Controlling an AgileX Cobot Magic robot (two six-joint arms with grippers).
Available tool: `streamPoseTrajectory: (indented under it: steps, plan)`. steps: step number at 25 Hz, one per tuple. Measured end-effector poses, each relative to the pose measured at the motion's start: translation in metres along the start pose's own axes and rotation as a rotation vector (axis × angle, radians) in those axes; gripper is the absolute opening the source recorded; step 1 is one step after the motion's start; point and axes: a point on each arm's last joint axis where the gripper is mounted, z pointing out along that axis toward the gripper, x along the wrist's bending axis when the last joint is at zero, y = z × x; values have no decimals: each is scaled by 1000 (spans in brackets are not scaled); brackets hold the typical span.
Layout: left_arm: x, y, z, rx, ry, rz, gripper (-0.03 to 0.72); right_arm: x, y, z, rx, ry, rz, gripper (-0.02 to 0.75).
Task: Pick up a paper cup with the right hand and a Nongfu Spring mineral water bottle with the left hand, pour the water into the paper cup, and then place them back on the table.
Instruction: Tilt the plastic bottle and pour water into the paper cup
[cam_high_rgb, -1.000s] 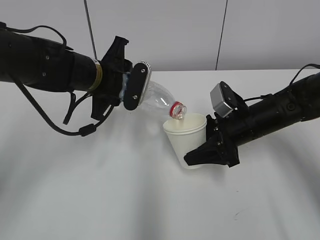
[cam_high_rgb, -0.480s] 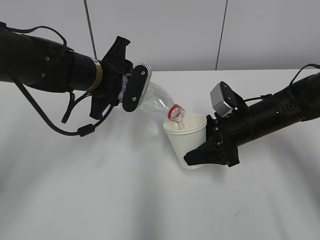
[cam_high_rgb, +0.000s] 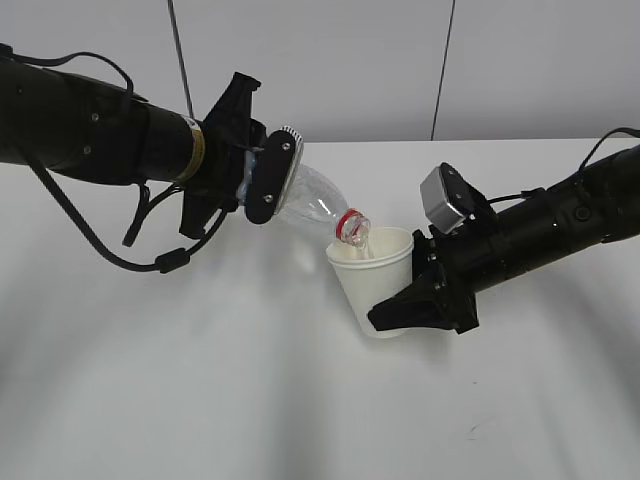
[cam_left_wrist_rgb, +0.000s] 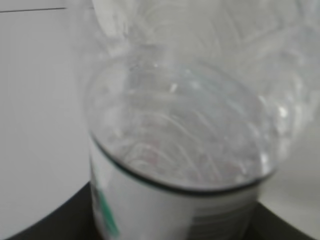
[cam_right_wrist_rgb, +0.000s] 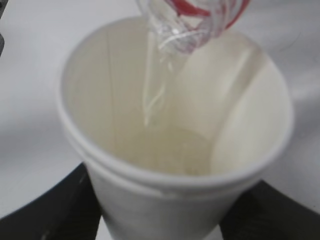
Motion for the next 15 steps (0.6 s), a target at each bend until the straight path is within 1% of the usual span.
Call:
streamPoseTrajectory:
  steps: [15]
  plan:
    - [0, 0, 0, 0, 0, 8, 341, 0, 0, 0, 0, 0, 8, 458]
